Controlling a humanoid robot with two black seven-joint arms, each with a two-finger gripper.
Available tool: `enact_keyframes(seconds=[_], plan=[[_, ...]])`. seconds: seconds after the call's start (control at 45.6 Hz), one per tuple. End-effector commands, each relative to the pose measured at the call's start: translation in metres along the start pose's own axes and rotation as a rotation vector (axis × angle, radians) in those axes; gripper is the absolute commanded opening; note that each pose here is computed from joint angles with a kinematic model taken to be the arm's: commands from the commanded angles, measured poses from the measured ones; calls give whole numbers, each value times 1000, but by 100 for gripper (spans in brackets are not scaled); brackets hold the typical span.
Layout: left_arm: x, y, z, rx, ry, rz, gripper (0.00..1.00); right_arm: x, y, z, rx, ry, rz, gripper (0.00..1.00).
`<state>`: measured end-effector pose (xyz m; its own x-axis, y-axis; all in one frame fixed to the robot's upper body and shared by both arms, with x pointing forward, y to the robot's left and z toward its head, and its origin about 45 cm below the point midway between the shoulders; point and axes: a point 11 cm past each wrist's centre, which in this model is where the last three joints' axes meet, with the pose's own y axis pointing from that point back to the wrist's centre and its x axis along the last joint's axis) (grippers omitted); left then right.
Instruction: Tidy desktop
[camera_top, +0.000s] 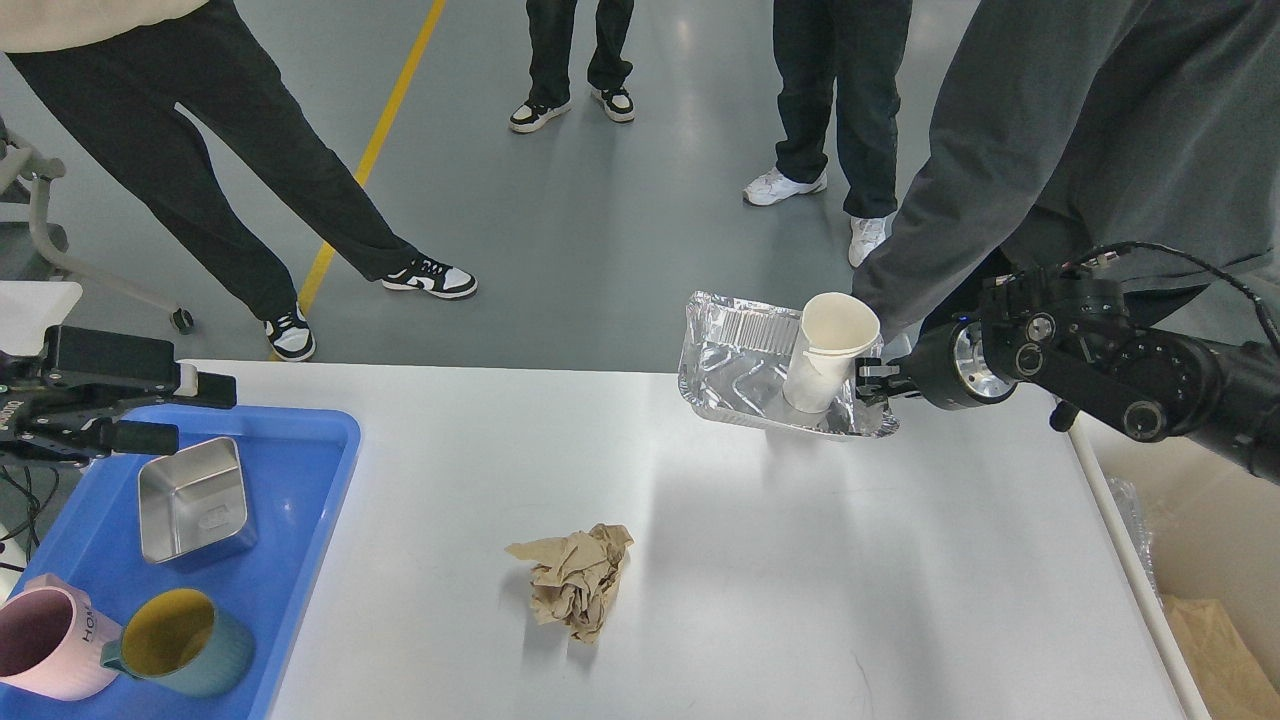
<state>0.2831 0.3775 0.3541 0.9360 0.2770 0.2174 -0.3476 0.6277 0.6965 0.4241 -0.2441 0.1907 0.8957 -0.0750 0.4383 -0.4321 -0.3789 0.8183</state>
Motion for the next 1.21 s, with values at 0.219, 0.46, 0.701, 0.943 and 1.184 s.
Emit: enact_keyframes(seconds=[0.219, 0.46, 0.701, 0.943, 1.184], plan=[[0, -1, -1, 8, -4, -1, 93, -3, -2, 2, -5, -1, -5, 0], [-1, 0, -3, 11, 1, -2, 93, -3, -2, 4, -8, -3, -6, 0], [0, -1, -3, 11, 2, -1, 93, -3, -2, 4, -8, -3, -6, 0], [1, -2, -5, 18, -2, -2, 93, -1, 0, 2, -9, 1, -1, 0], [0, -4, -6, 23, -6, -8, 94, 0, 0, 1, -6, 1, -2, 0]])
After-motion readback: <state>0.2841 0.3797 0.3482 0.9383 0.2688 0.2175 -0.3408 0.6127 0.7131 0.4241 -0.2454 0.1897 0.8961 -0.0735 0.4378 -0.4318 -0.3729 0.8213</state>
